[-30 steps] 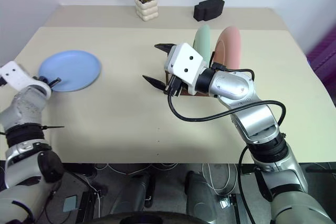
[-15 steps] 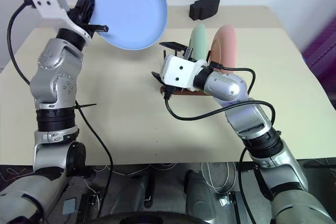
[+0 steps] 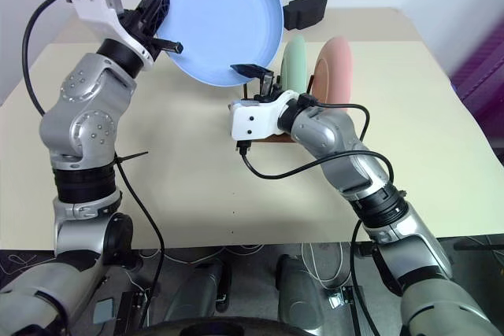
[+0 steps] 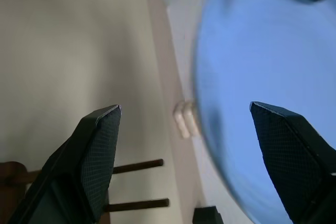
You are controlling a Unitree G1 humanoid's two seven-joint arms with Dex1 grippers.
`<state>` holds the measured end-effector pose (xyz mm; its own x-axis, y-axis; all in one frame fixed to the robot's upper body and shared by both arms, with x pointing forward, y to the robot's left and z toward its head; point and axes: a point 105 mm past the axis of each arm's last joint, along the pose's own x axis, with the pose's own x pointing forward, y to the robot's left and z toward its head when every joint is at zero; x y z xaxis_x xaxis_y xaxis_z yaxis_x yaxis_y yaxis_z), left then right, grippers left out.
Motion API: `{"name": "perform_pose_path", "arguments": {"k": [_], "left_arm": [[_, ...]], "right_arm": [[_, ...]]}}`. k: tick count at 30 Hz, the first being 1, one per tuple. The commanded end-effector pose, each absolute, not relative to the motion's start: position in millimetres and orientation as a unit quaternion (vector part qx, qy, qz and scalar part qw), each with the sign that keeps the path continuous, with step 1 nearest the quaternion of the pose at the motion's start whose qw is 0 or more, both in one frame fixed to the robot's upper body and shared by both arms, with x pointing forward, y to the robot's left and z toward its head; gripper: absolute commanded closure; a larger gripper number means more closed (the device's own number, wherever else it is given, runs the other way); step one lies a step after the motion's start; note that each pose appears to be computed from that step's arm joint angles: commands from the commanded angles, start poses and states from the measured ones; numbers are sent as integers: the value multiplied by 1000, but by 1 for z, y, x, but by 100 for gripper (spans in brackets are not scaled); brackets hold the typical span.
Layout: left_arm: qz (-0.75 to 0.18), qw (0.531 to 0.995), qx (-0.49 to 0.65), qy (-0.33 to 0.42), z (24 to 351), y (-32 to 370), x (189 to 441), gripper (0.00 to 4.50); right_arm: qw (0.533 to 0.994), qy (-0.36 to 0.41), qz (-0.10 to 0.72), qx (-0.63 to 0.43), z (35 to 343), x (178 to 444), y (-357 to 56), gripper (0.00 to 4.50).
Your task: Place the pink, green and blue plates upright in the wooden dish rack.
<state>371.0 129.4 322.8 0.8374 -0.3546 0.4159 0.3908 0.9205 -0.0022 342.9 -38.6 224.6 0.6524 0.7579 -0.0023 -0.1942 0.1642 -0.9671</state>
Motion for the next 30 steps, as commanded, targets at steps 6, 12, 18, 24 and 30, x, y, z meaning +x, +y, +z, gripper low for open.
{"name": "perform_pose_path", "arguments": {"k": [6, 12, 18, 24, 30], "left_arm": [[-207, 951, -53, -223, 332, 135, 358, 450], [-204, 949, -94, -220, 331, 140, 360, 450], [-152, 930, -187, -276, 349, 171, 361, 135], [-17, 939, -215, -267, 338, 237, 378, 6], [0, 977, -28, -211, 291, 259, 383, 6]], "right_arm": [[707, -291, 318, -561, 241, 342, -33, 445], [700, -307, 311, -565, 245, 340, -30, 445], [689, -343, 317, -555, 252, 329, -22, 450], [738, -367, 333, -458, 271, 319, -15, 450], [789, -380, 369, -311, 296, 304, -9, 450]]}}
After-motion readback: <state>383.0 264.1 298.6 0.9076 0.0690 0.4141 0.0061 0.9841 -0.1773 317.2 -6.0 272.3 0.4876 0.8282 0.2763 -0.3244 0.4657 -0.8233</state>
